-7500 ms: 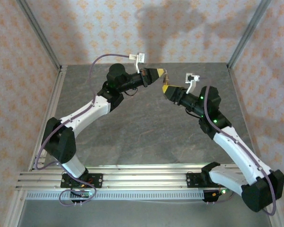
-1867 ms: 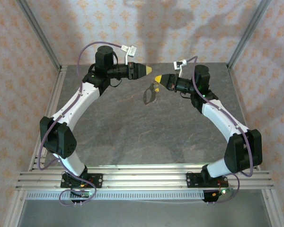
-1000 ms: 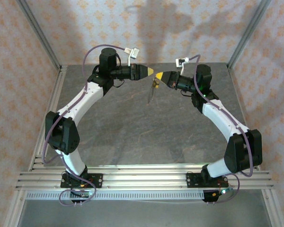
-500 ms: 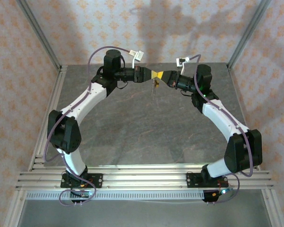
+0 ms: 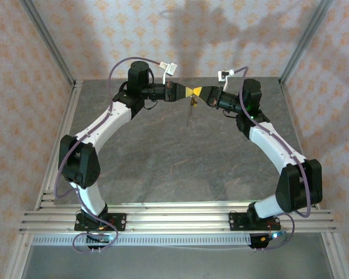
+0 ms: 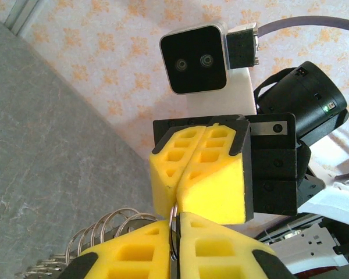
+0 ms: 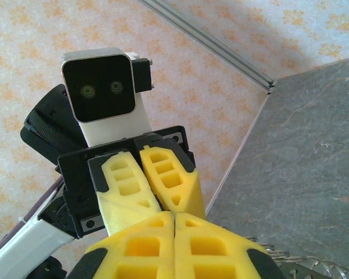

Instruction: Put the keys on the keyring

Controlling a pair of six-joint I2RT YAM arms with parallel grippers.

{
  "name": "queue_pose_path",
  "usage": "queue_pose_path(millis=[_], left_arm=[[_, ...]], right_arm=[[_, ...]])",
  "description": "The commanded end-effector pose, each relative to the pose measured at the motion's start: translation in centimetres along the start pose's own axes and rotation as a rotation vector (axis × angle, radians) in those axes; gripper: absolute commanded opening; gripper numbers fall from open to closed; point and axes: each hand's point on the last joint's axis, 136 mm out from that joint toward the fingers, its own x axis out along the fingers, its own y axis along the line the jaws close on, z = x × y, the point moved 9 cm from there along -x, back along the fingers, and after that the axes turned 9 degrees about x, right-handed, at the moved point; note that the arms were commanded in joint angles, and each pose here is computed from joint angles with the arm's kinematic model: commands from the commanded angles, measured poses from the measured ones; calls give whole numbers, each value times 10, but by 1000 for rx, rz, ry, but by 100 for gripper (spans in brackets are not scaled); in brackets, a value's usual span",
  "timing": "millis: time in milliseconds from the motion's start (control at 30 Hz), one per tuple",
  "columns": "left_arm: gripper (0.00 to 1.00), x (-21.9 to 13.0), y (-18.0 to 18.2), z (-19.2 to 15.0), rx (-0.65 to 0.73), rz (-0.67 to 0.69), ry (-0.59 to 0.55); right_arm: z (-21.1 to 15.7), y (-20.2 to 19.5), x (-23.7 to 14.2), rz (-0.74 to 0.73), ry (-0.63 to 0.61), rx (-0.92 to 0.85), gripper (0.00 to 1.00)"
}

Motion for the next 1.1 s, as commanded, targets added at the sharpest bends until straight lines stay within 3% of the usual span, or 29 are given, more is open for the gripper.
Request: queue_pose_path(millis=[0, 67, 133, 200, 267, 400, 667, 1067], left_arm=[[4, 4, -16, 5, 58, -55, -5], [0, 4, -15, 6, 56, -31, -19], [0, 3, -14, 9, 54, 5, -52], [0, 1, -14, 12, 49, 31, -91], [0, -2, -16, 16, 43, 46, -139], [0, -7, -23, 23, 46, 57, -222], [0, -12, -34, 33, 42, 31, -312], [0, -10, -48, 38, 40, -18, -340]], right_arm=[[8, 15, -3, 43, -33, -63, 0], [8, 16, -4, 38, -33, -63, 0], [10, 16, -9, 15, -62, -60, 18], [15, 16, -21, -2, -117, -56, 30], [20, 16, -35, -13, -180, -49, 34], [23, 15, -59, -36, -282, -38, 35], [9, 2, -73, -136, -375, -40, 38], [-8, 17, -44, -173, -274, -154, 45]])
